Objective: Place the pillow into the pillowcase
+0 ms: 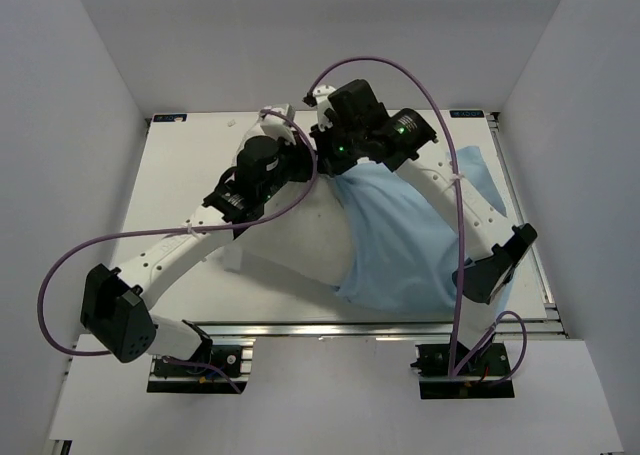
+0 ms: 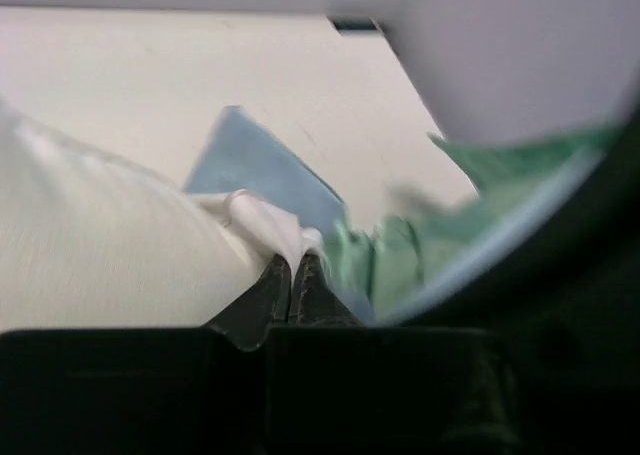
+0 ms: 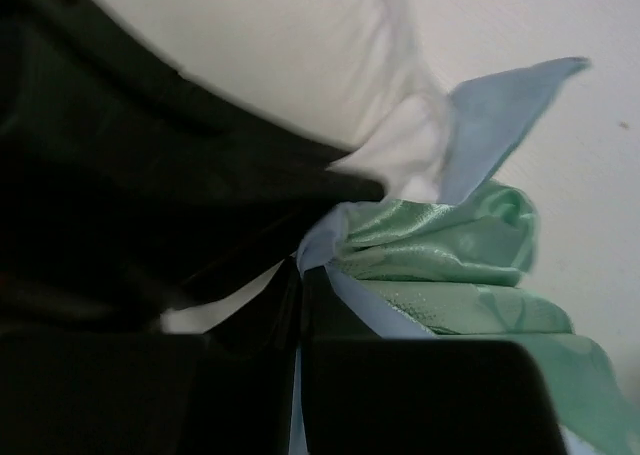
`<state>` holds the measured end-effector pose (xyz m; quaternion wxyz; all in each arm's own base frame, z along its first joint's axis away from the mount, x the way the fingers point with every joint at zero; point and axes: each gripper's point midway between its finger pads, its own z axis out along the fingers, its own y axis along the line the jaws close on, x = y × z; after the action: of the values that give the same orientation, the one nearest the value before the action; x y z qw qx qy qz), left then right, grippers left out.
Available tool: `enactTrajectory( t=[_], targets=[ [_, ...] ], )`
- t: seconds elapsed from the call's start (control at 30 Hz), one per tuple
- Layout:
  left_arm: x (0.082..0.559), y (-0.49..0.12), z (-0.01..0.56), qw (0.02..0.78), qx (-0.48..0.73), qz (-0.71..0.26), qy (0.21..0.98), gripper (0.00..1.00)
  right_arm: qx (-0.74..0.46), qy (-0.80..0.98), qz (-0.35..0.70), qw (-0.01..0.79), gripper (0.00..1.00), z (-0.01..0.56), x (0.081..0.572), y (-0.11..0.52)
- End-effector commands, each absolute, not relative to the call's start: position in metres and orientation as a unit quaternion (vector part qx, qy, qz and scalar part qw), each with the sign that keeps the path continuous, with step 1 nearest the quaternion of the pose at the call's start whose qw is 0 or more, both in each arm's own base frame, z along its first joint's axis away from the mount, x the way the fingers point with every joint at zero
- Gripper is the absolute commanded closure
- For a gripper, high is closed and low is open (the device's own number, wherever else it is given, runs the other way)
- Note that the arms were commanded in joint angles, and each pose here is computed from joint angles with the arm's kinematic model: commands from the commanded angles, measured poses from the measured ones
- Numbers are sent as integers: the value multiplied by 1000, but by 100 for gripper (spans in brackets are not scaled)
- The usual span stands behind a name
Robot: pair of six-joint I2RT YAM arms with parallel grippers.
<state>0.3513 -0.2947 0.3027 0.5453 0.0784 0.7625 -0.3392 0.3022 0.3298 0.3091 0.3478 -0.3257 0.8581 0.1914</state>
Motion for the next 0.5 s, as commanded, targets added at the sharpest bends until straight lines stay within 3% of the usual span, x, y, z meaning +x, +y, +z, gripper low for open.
enactTrajectory(
  t=[0.0,0.1,0.23,0.47],
  targets=[
    [390,-284,367,639,-59,-360,677,100,-366,742,436,355,100,398,250,406],
    [401,-292,353,626,-79,-367,684,100,-349,709,495,362,100,421,244,418],
    [391,-300,324,588,-105,-405,692,100,-273,725,469,423,100,429,302,412],
    [368,-275,287,571,-147,-368,719,100,-167,810,385,410,100,344,401,393]
  ],
)
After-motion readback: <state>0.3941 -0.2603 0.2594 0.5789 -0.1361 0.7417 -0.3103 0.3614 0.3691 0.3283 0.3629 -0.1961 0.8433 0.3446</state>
